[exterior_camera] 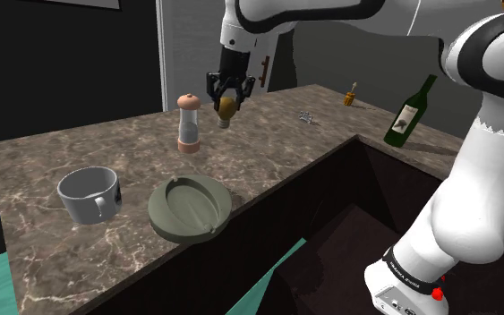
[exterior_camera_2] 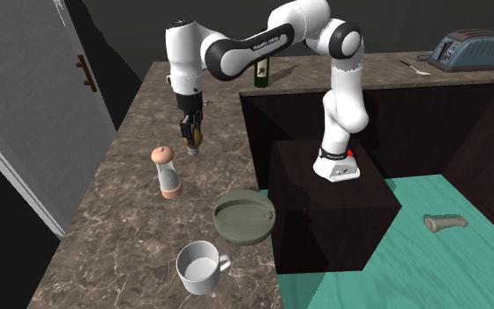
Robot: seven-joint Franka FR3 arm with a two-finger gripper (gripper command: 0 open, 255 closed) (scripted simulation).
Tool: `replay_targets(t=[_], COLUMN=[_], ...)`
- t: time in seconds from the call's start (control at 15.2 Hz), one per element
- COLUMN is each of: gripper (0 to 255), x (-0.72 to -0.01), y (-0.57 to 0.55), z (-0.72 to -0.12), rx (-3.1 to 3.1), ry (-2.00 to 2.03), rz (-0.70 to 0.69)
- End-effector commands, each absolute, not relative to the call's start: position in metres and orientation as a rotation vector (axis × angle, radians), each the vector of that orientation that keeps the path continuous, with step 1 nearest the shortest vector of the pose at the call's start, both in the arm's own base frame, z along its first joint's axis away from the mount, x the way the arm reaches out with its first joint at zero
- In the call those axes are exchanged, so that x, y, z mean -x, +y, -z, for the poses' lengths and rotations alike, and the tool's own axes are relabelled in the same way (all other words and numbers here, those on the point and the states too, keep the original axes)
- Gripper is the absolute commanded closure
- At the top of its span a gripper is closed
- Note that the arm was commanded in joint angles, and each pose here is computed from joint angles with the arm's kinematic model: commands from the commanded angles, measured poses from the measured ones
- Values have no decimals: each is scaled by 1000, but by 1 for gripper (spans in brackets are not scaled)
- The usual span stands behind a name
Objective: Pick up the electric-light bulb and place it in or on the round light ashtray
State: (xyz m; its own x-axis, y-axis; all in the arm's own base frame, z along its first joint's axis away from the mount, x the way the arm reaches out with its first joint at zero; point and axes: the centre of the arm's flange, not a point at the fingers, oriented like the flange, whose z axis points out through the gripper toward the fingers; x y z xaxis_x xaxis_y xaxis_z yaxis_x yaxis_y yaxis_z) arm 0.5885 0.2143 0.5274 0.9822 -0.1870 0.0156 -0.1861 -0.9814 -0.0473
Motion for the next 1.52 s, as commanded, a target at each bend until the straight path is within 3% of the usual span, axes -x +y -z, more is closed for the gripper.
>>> replay_targets(t=[0.0, 1.12, 1.45], gripper=[255, 255, 255], x=[-572, -430, -425], y=[237, 410, 416], z=[-528, -541, -521], rx=[3082, 3082, 3082], ry=[291, 291, 291], rz=[31, 31, 31])
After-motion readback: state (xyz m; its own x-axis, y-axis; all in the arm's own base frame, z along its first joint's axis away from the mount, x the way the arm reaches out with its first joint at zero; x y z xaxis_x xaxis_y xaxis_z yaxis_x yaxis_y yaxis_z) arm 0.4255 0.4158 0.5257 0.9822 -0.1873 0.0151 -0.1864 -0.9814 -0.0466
